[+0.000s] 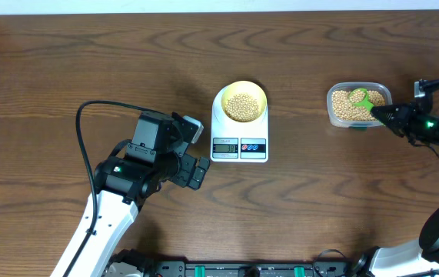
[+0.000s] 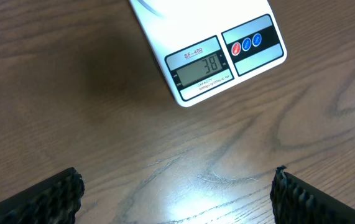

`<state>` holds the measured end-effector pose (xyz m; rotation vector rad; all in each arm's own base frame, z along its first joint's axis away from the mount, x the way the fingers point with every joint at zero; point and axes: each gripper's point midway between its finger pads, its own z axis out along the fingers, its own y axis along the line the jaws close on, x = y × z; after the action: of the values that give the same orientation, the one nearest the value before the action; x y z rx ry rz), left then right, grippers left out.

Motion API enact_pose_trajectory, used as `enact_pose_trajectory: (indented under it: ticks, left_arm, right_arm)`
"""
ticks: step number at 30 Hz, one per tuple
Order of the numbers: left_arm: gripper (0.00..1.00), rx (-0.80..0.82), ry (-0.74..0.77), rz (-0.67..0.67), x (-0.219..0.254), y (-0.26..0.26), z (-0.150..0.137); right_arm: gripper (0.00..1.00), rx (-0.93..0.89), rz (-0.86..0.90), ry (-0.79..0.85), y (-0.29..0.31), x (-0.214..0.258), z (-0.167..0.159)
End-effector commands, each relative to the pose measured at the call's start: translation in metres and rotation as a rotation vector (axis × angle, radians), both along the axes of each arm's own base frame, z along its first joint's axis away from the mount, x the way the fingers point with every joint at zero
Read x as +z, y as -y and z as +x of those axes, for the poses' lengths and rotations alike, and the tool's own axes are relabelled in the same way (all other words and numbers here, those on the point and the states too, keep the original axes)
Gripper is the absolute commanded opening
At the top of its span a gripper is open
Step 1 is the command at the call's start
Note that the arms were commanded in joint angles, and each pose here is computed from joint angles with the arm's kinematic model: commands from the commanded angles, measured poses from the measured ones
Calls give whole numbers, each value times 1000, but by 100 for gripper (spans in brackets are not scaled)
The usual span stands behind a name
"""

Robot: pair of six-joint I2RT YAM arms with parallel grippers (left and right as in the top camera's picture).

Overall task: Scoop item into bowl and weigh 50g on scale
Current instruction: 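Dip the scoop into the tub and drag it through the soybeans, then lift the filled scoop and carry it left over the yellow bowl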

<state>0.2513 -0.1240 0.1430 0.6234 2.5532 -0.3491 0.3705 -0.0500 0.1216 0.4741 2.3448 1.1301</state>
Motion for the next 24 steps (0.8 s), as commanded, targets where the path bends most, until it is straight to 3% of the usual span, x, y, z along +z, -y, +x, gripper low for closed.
enact_pose_trajectory:
  ticks: [1,24]
  left_arm:
    - [98,11,-1,4,-1,-2,1]
    - [98,11,-1,4,-1,-2,1]
  right_arm:
    - [1,6,72,9,-3,3,-4]
    - [1,1,217,84,2,28,-10]
